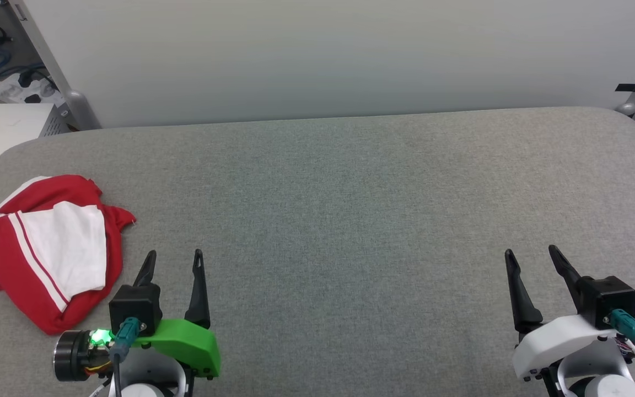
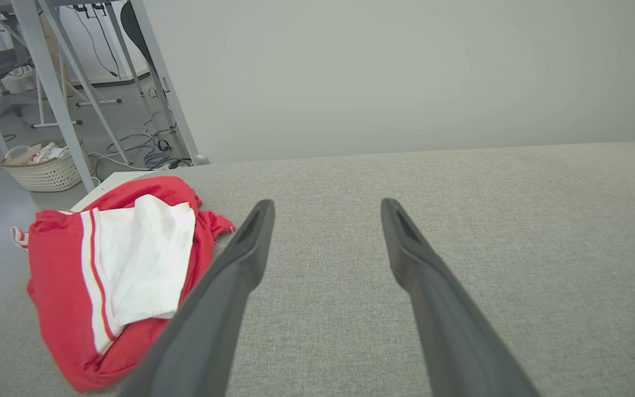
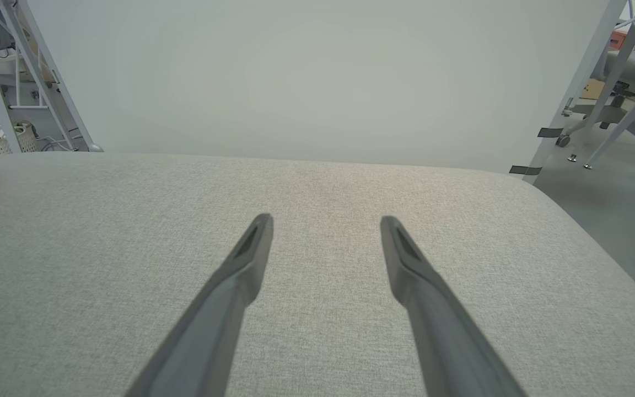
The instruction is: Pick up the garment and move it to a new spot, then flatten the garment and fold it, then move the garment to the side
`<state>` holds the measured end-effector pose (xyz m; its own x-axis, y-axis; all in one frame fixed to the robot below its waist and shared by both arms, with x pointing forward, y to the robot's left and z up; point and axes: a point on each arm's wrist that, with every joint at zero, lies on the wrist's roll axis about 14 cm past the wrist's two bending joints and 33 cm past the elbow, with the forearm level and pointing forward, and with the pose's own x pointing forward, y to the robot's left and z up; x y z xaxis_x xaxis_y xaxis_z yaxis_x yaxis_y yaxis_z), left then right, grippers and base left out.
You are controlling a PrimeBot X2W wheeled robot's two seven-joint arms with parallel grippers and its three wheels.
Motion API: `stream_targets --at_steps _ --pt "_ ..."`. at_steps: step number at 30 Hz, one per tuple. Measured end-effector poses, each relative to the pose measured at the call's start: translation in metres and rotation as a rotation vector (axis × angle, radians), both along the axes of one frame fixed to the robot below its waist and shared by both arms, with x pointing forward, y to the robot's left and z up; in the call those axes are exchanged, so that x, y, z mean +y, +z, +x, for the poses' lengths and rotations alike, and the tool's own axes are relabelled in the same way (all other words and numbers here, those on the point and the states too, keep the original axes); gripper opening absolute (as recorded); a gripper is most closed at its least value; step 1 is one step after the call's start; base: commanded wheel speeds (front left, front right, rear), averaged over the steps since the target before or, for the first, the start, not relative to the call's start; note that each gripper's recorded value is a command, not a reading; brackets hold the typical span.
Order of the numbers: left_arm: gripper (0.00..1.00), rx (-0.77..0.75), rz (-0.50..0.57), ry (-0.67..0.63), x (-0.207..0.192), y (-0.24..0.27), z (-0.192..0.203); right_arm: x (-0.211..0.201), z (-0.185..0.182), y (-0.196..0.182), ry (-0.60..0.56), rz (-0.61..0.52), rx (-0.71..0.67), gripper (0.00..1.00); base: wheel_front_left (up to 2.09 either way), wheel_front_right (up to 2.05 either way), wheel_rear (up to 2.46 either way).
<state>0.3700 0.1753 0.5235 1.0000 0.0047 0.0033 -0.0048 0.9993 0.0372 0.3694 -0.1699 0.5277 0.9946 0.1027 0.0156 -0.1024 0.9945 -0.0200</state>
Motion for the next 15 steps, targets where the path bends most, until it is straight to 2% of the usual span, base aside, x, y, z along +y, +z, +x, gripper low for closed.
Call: stream_targets --at_steps 15 --pt "1.0 -0.039 -0.01 0.009 -0.001 0.006 0.0 -0.003 0.001 0.012 -0.008 0.019 -0.056 1.0 0.0 0.0 0.0"
